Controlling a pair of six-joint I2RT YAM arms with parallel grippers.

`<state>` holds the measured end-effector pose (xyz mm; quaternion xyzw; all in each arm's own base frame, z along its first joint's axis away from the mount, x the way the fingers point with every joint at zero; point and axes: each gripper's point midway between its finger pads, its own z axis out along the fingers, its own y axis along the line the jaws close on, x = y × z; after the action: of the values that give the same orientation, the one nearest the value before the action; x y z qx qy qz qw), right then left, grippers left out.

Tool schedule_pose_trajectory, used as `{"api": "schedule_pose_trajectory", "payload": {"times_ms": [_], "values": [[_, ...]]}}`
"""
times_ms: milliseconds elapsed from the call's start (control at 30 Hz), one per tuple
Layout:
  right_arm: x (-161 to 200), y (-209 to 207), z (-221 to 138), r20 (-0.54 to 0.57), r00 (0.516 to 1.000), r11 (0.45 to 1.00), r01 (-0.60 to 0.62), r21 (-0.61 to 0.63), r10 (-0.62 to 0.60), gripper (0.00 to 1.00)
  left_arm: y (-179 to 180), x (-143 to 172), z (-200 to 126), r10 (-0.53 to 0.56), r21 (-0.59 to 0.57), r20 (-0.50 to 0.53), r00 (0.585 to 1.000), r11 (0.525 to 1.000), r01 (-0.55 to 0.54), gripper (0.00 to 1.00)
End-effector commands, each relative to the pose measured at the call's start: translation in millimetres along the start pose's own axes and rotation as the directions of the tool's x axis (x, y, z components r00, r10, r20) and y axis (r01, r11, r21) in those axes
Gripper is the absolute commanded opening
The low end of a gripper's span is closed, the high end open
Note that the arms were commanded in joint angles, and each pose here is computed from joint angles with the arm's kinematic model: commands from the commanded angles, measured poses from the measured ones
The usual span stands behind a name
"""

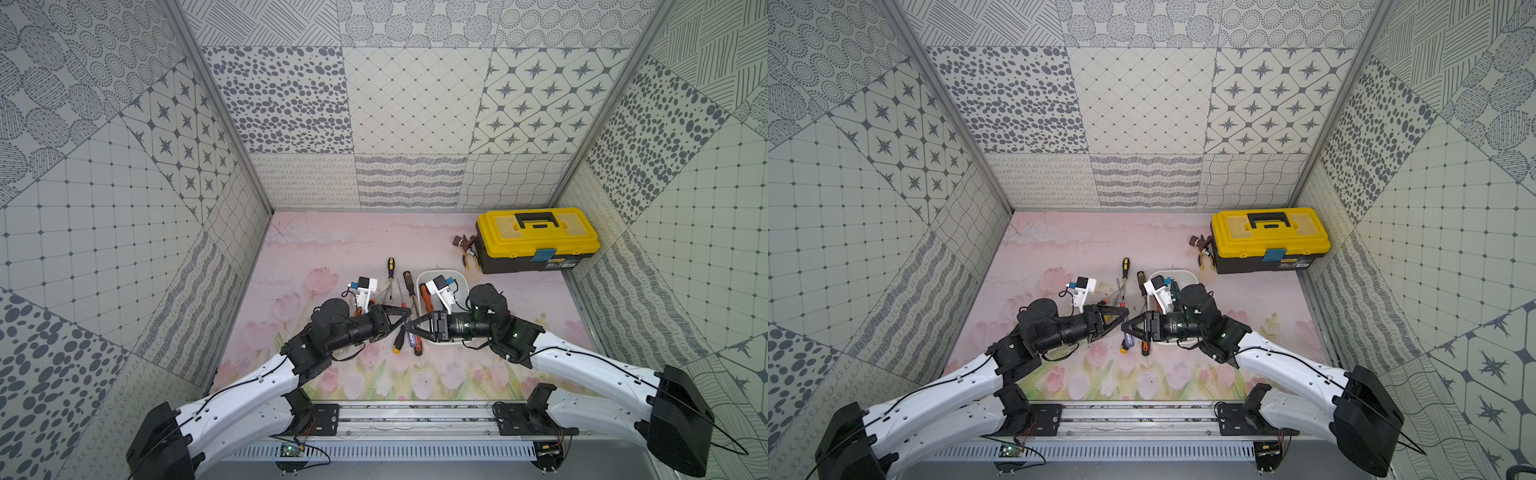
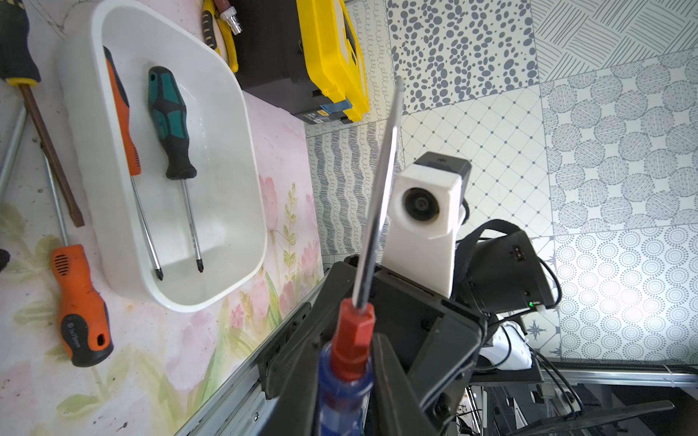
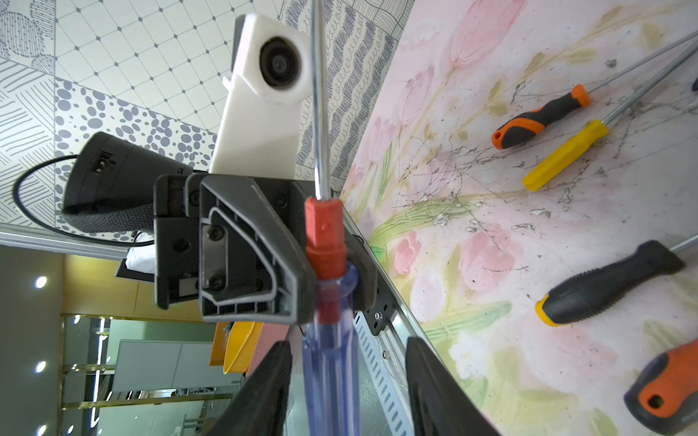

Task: Put the screwdriver on the desktop into the storage box
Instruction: Pick up the screwdriver from the center of the board, then place the screwdriver in the storage box.

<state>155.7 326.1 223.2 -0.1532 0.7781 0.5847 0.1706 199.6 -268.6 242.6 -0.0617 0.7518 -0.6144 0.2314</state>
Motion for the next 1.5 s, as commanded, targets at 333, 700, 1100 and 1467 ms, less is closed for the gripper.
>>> {"api": "schedule_pose_trajectory", "payload": {"times_ms": [333,700,1100,1467], "values": [[-1,6,2,0.014,0.999,0.998,0.053,0.017,-0.053,0.13,-16,-6,-5,0.023,0.074,0.037,0.999,0.997,-0.026,0.00],[-24,-82,-50,0.134,0.990,0.842,-0.110,0.529,0.046,0.00,59,-23,-28,0.090,-0.439,0.092,0.992,0.898,-0.041,0.80],[-14,-167,-101,0.046,0.996,0.456,-0.079,0.887,0.082,0.00,119,-9,-38,0.112,-0.666,-0.024,0.993,0.740,-0.099,0.63],[-25,-188,-107,-0.028,0.998,0.318,0.009,0.948,0.056,0.00,137,-14,-33,0.145,-0.747,-0.066,0.987,0.648,-0.145,0.58]]}}
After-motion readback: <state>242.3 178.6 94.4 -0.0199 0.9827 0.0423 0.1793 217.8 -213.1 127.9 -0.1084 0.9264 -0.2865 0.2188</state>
